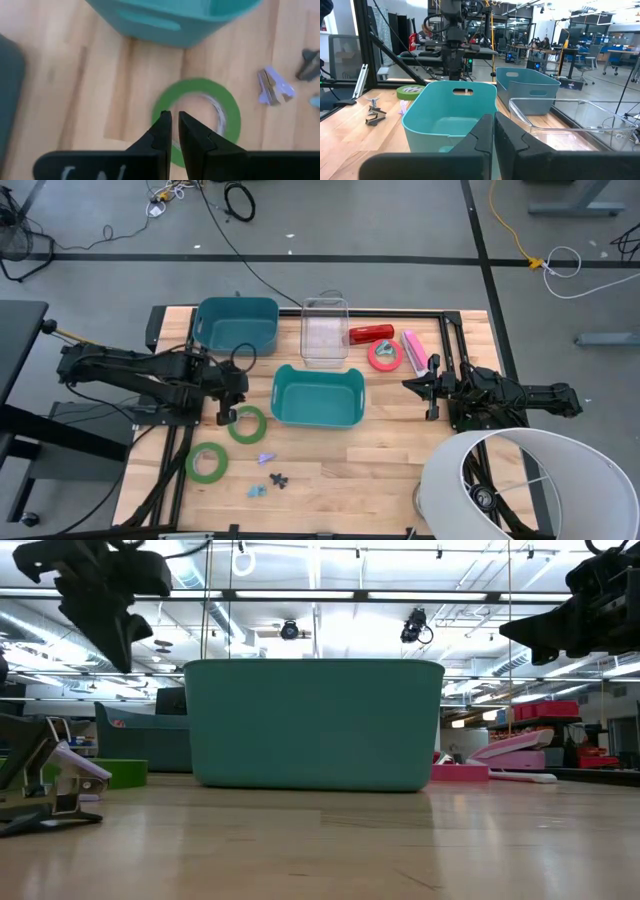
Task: Pick and place Stapler, Stapler remover, tape
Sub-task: Put the top green tape into the blue bin
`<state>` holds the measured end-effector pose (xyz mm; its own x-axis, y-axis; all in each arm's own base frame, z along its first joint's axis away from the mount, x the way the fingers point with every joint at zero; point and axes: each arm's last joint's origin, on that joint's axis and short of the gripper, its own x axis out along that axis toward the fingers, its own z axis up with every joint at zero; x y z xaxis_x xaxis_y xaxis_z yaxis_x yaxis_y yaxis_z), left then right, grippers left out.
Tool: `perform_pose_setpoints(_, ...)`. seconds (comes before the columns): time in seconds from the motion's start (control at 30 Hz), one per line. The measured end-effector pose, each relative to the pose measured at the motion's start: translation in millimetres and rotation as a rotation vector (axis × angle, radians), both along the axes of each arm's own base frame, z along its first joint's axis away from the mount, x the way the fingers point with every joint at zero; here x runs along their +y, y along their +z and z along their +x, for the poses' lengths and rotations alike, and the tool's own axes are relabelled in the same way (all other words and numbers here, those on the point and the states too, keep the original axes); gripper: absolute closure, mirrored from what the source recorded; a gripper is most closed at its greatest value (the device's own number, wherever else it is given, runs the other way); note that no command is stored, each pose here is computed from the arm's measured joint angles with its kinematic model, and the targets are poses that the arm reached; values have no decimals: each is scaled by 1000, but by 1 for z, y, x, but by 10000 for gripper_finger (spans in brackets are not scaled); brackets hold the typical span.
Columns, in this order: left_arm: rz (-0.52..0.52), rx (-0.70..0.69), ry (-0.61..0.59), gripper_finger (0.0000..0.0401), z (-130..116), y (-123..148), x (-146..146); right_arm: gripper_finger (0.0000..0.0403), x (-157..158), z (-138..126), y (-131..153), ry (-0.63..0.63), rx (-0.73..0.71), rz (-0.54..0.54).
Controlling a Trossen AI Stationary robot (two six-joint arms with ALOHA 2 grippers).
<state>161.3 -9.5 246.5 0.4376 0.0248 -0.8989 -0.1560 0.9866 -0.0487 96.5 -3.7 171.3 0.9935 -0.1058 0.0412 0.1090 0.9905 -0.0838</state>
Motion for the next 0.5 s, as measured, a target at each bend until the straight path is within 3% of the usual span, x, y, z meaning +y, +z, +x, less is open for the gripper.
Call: perform_pose_setpoints(0.5,29,215,61,364,26,-33,-1,385,0,0,0,0,0,0)
